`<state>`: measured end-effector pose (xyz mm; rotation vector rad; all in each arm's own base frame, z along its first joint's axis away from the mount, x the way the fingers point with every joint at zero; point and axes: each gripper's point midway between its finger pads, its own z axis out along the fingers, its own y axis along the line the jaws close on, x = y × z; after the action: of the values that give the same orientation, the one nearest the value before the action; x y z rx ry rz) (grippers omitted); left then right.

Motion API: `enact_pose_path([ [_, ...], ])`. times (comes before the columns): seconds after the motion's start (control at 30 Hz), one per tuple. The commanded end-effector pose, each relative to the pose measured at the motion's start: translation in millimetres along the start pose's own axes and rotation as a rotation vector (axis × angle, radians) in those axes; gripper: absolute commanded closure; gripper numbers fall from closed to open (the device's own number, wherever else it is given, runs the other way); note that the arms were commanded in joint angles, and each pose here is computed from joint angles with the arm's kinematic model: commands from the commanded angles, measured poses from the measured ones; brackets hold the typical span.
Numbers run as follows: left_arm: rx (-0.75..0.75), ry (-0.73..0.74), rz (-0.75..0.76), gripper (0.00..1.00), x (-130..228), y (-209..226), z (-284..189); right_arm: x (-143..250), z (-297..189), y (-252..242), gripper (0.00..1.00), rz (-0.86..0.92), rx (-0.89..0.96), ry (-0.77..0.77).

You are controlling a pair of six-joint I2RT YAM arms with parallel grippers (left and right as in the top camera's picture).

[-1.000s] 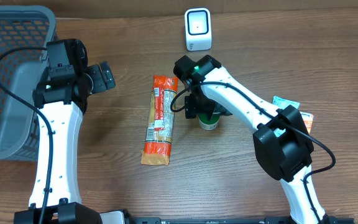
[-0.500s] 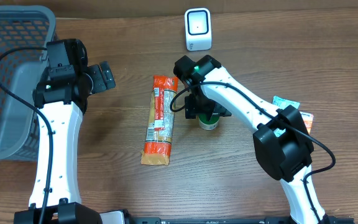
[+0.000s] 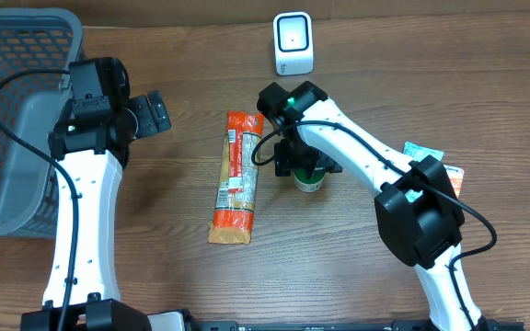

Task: Scan the item barcode
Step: 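Lower the right gripper around the green-capped jar and close it, then lift the green-capped jar with the right gripper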

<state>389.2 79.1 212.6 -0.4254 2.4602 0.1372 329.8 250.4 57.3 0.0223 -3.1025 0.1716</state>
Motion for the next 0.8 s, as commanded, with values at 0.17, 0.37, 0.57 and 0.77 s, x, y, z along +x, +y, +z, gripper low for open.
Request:
enact_pose_path([
  [0.17, -0.006, -0.004, 0.016, 0.00, -3.3, 1.3, 1.5, -1.1, 8.9, 2.2, 0.11, -0.002, -0.003, -0.007],
  [0.37, -0.006, -0.004, 0.016, 0.00, -3.3, 1.3, 1.5, 2.8, 29.4, 0.9, 0.12, -0.003, 0.004, 0.001],
  [0.57, -0.006, -0.005, 0.016, 0.00, -3.4, 1.4, 1.5, 0.6, 29.4, 11.3, 0.19, -0.057, -0.035, -0.011],
  [0.77, -0.006, -0.004, 0.016, 0.00, -3.3, 1.3, 1.5, 4.0, 29.0, 17.5, 0.25, -0.058, -0.071, 0.009],
])
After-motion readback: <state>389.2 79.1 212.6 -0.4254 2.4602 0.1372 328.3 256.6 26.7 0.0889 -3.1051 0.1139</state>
